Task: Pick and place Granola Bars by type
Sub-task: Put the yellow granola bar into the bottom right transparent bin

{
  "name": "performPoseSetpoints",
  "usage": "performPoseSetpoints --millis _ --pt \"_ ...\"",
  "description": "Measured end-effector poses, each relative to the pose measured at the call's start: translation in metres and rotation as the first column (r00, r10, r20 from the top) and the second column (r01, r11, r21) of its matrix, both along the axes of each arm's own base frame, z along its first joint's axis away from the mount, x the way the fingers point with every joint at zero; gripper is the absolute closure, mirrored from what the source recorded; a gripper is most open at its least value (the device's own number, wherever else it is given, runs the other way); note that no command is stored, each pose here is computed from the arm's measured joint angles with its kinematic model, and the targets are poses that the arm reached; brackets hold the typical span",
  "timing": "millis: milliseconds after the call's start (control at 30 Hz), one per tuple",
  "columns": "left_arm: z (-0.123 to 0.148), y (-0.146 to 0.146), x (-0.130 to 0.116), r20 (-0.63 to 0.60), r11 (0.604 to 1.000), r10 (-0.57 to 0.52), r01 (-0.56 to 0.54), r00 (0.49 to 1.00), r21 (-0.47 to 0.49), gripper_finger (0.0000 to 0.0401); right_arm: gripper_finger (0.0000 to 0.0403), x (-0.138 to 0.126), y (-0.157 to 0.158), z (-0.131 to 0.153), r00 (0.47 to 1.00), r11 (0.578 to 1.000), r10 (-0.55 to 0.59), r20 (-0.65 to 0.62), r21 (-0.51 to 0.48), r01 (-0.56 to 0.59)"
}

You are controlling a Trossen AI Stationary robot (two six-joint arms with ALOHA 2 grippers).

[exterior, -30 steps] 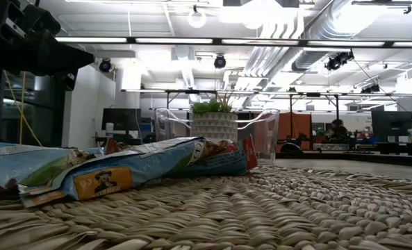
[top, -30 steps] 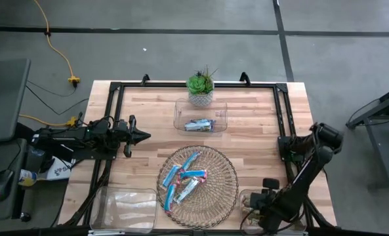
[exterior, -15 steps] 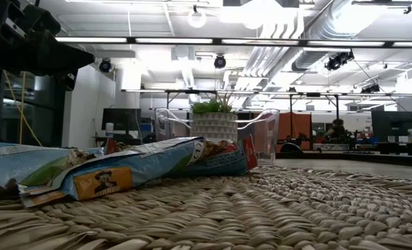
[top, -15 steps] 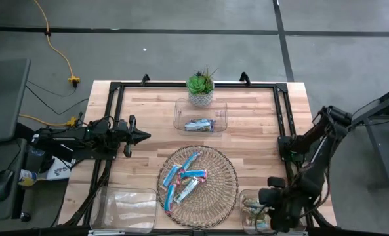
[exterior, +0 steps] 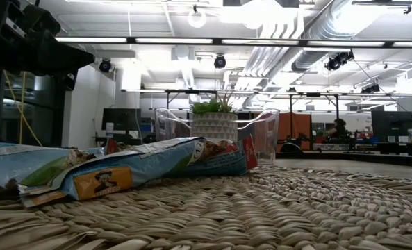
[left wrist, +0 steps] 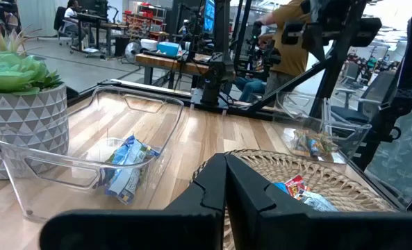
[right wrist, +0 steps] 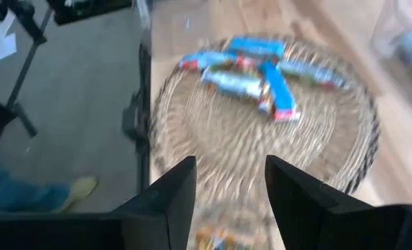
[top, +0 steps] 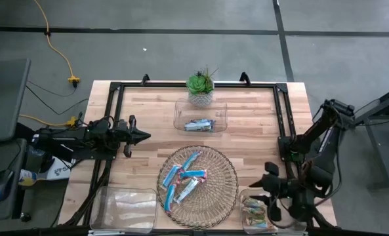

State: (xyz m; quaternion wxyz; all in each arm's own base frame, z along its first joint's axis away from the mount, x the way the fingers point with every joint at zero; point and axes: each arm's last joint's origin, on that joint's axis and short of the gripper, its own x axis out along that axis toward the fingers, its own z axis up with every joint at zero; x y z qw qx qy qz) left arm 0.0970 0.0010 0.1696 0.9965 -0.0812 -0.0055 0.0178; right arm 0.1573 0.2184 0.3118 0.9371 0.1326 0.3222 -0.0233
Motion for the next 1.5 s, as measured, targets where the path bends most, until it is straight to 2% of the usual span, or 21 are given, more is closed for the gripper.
performPoseSetpoints --millis 167,300,767,1000,1300,1500 --pt "0.000 0.000 0.000 0.000 1.000 0.000 0.000 1.000 0.000 0.0400 0.0247 0.028 -0.012 0.007 0.996 0.999 -0.015 0.086 -0.043 0.019" --pt "0.000 0.000 0.000 0.000 1.000 0.000 0.000 1.000 0.000 0.0400 0.0247 0.052 -0.024 0.015 0.989 0.999 -0.020 0.146 -0.037 0.025" --pt "0.000 0.000 0.000 0.000 1.000 0.000 0.000 1.000 0.000 0.0400 0.0247 0.118 -0.083 0.040 0.938 0.991 0.117 0.326 0.024 -0.132" --pt "0.000 0.000 0.000 0.000 1.000 0.000 0.000 1.000 0.000 0.0400 0.0247 0.149 -0.108 0.034 0.911 0.982 0.156 0.383 0.040 -0.185" --pt "0.000 0.000 0.000 0.000 1.000 0.000 0.000 1.000 0.000 0.0400 0.0247 0.189 -0.115 -0.005 0.915 0.955 0.251 0.316 0.076 -0.288" --pt "0.000 0.000 0.000 0.000 1.000 0.000 0.000 1.000 0.000 0.0400 0.0247 0.219 -0.103 -0.022 0.882 0.903 0.425 0.203 -0.030 -0.428"
